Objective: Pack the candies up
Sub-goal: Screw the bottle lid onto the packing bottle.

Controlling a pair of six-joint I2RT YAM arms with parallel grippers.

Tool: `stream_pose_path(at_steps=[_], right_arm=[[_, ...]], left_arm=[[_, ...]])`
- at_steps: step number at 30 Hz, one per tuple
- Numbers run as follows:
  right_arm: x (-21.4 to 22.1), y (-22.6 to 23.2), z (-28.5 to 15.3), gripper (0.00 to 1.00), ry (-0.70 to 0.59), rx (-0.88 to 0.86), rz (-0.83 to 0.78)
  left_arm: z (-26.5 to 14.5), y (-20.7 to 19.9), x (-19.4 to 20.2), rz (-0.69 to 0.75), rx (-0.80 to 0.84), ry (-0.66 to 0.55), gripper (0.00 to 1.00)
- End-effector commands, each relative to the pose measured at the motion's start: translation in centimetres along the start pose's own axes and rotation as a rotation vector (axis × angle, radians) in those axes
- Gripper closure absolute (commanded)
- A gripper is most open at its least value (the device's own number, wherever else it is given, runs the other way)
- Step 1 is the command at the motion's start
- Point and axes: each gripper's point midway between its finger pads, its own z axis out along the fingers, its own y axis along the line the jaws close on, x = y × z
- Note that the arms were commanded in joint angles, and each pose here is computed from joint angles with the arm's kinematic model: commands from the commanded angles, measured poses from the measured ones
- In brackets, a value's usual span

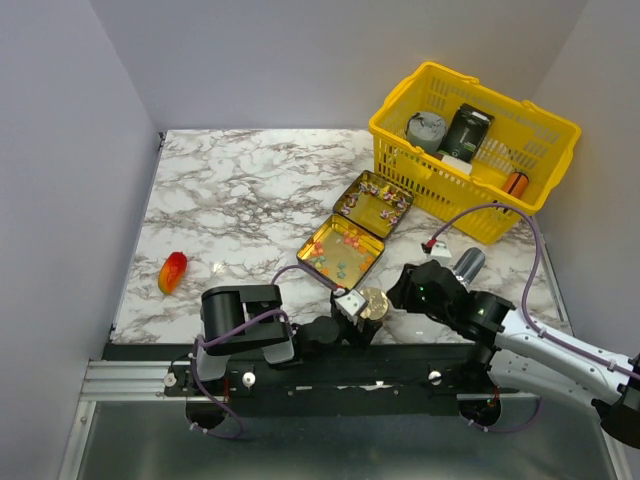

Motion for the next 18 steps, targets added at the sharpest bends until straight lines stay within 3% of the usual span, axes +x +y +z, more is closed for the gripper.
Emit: stream_pose_path(at_steps=[1,10,13,14,17,18], right_arm=[[-3.9,2.2,-0.3,0.52,-0.15,-0.064,-0.002],[-0.8,1.4,2.4,0.57,-0.052,-0.031,-0.05],[0.3,1.1,3.1,0.71,-0.025,-0.029,-0.041],[0.7,1.0,3.3,0.82,-0.015,-0.026,-0.037],[1.7,0.4,3.0,0.98,0.014,-0.023,0.007],[2.3,-0.3,2.8,0.99,0.032,-0.007,0.011]], left_arm=[[-1.9,2.2,7.1,0.076,-0.04,0.245,0.33],[-1.9,2.6,7.4,0.086,-0.053,0.253,0.33],[-1.9,2.6,7.7,0.089,-0.056,0.261,0.33],[-1.9,2.7,7.8,0.09,-0.058,0.262,0.33],[-1.9,2.9,7.9,0.089,-0.076,0.265,0.33],[-1.9,3.2,8.1,0.095,-0.09,0.281,0.33]])
